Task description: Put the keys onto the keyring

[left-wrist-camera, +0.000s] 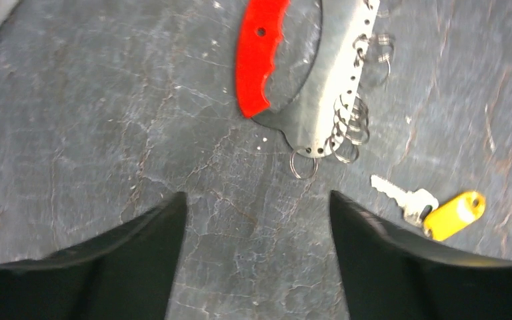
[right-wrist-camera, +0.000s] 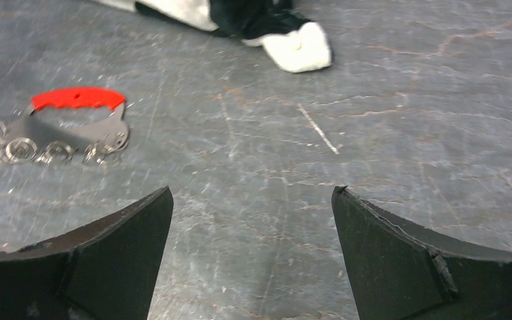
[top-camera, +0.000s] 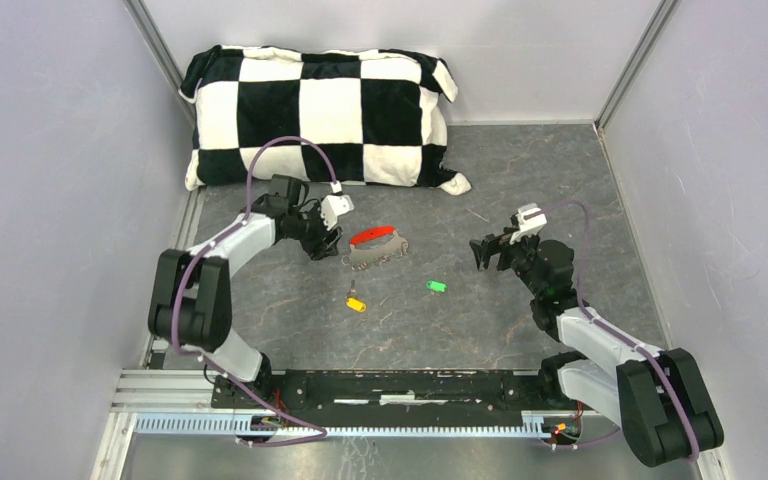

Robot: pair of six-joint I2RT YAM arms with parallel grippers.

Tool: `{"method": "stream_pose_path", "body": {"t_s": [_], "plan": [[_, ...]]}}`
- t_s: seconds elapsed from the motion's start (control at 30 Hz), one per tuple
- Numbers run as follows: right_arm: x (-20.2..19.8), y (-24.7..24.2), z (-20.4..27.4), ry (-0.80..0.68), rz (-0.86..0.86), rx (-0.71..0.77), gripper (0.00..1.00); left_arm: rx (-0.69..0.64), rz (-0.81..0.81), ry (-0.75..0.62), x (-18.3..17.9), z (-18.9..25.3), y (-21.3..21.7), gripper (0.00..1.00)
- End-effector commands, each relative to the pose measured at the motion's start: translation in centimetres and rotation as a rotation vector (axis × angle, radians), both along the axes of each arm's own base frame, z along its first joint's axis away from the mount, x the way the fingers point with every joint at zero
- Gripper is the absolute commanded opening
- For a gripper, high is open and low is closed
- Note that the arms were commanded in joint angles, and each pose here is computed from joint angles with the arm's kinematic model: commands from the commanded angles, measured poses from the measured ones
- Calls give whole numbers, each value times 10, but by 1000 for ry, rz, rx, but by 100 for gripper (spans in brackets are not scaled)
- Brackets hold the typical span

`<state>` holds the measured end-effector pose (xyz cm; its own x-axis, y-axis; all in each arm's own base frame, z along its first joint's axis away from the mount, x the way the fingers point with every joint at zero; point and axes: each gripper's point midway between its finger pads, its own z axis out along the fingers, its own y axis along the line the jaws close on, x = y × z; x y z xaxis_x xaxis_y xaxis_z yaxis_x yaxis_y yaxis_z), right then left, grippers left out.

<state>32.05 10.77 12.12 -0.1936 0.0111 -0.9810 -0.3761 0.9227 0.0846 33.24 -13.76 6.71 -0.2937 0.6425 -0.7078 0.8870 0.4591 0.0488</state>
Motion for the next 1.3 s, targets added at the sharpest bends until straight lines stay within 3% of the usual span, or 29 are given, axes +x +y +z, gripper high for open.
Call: {"method": "stream_pose_path", "body": {"t_s": [0.0, 0.17, 0.57, 0.73, 0.97, 1.1, 1.27], "plan": [[-4, 24, 15, -45, 102, -62, 96, 46, -270, 17, -2, -8, -10, 61], [-9, 36, 10, -15, 140, -89, 95, 46, -351, 67, -7, -25, -22, 61], [-13, 43, 4, 1, 170, -89, 89, 146, -374, -1, -12, -49, -33, 59], [-14, 47, 7, -5, 186, -79, 86, 169, -388, -11, -15, -52, -32, 42], [-15, 52, 14, -14, 207, -63, 81, 188, -416, -42, -22, -49, -29, 4], [-17, 59, 19, -22, 237, -54, 75, 187, -417, -51, -24, -42, -31, 2], [-20, 77, 31, -51, 294, -56, 75, 156, -389, -66, -23, -19, -38, 2]]}}
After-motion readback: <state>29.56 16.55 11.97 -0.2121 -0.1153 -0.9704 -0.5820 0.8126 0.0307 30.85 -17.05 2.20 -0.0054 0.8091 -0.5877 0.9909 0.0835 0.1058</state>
